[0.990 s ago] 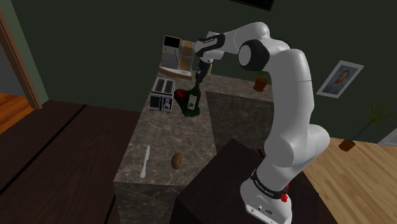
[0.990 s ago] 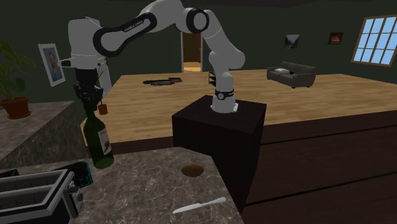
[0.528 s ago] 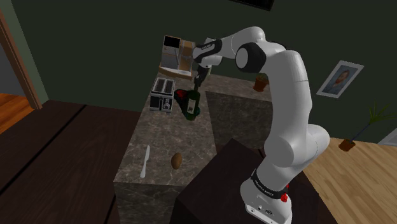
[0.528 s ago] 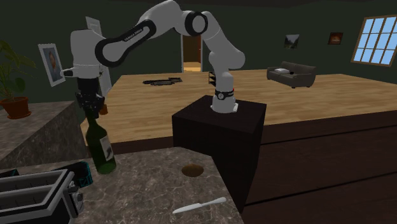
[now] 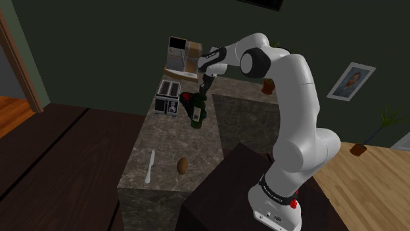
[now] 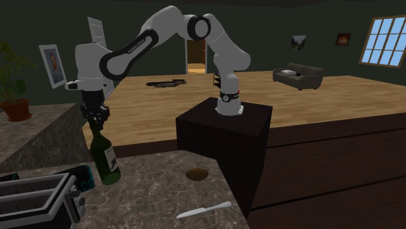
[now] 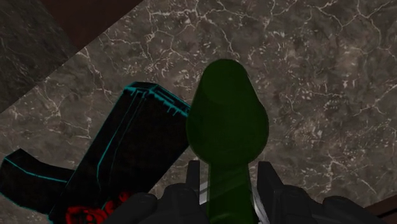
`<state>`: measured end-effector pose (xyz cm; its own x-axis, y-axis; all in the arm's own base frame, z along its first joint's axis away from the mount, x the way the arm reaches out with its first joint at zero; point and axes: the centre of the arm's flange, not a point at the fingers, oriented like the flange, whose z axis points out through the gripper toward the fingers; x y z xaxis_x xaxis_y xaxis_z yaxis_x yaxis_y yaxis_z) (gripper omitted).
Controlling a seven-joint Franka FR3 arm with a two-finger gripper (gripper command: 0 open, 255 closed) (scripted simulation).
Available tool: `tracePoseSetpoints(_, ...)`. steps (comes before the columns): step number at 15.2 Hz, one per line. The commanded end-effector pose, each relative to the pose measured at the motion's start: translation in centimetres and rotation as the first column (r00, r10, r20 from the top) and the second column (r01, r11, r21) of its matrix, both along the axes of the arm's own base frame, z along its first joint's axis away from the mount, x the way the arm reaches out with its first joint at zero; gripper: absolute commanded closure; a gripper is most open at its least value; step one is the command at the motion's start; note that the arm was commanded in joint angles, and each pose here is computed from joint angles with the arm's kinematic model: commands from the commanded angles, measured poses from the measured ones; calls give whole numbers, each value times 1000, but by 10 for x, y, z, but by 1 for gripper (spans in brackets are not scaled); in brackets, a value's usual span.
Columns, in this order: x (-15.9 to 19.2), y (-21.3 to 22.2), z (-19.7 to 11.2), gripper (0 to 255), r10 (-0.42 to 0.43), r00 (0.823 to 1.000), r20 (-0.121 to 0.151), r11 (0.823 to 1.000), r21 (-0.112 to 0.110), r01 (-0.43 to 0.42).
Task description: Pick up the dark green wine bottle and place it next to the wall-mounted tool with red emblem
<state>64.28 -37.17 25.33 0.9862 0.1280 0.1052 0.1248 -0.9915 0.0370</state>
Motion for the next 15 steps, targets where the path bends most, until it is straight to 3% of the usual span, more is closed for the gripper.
tracePoseSetpoints(1,0,0,-3,255,0,1000,1,1000,-1,0)
tracePoseSetpoints(7,0,0,-3,255,0,1000,1,1000,-1,0)
tracePoseSetpoints(8,0,0,-2,0,0,1000,1,1000,-1,0)
tracePoseSetpoints(13,0,0,-3,0,0,1000,1,1000,-1,0)
tracePoseSetpoints(15,-3,1,24,0,0,1000,1,1000,-1,0)
